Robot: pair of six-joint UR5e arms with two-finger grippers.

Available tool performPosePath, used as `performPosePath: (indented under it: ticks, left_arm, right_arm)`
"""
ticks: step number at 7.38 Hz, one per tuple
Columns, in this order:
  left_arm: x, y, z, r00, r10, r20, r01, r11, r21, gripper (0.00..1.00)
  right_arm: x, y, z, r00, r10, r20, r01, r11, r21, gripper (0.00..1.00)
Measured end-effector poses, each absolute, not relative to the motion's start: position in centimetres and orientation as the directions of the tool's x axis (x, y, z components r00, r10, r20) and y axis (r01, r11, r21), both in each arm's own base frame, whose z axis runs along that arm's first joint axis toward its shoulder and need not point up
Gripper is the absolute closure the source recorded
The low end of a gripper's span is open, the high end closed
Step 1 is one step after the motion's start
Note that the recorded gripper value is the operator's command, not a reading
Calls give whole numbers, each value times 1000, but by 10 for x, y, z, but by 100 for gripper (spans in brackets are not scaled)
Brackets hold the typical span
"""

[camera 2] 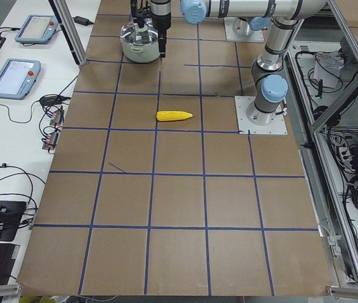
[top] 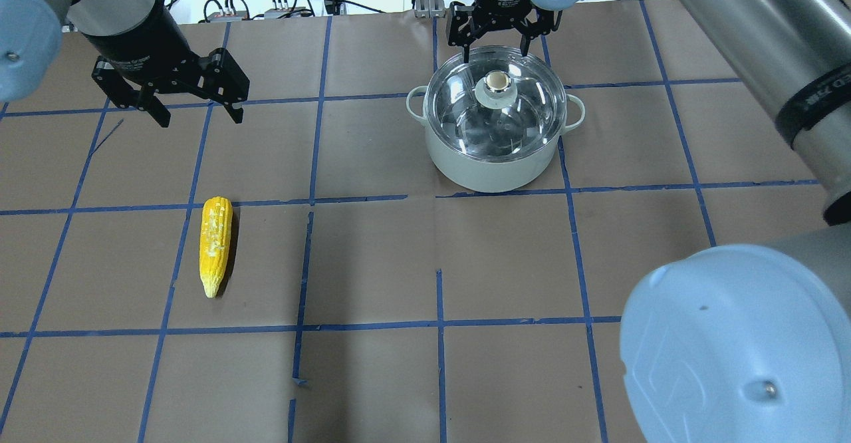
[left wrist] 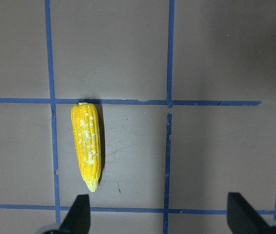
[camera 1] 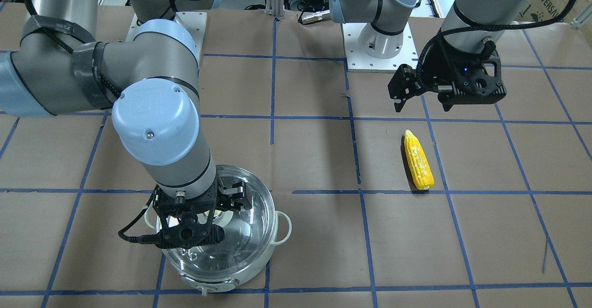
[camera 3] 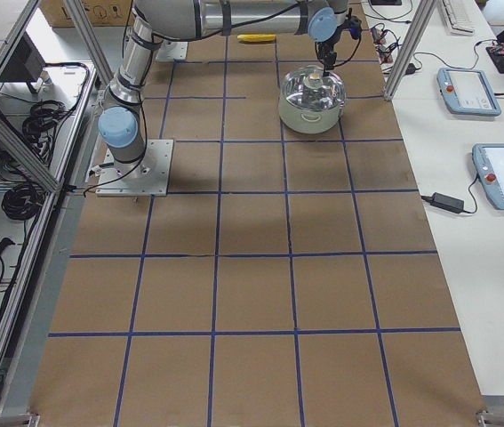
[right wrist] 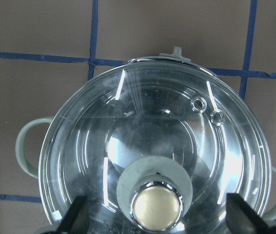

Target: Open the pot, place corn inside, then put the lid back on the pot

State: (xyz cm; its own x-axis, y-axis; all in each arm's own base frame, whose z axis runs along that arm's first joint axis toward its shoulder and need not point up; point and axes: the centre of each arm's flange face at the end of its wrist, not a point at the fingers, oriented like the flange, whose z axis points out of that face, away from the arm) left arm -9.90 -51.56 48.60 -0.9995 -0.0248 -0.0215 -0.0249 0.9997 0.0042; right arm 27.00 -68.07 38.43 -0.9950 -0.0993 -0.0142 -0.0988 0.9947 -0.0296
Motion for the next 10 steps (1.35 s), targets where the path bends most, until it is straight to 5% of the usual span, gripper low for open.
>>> performPosePath:
  ticks: [5,8,10]
  left_arm:
    - [-98,-515,487,-1000,-22,-20,-22,1000,3,0]
    - [-98,-515,487,-1000,-22,-20,-22,1000,2,0]
    - [-98,-514,487,-1000,-22,-20,-22,1000,2,0]
  right_arm:
    - [268,-668,363,-994,-108,-10,-108,994,11,5]
    - [268,-668,361,-994,-107,-11,-107,994,6,43]
    - [269,-668,361,-994,-106,-12,-106,994,4,51]
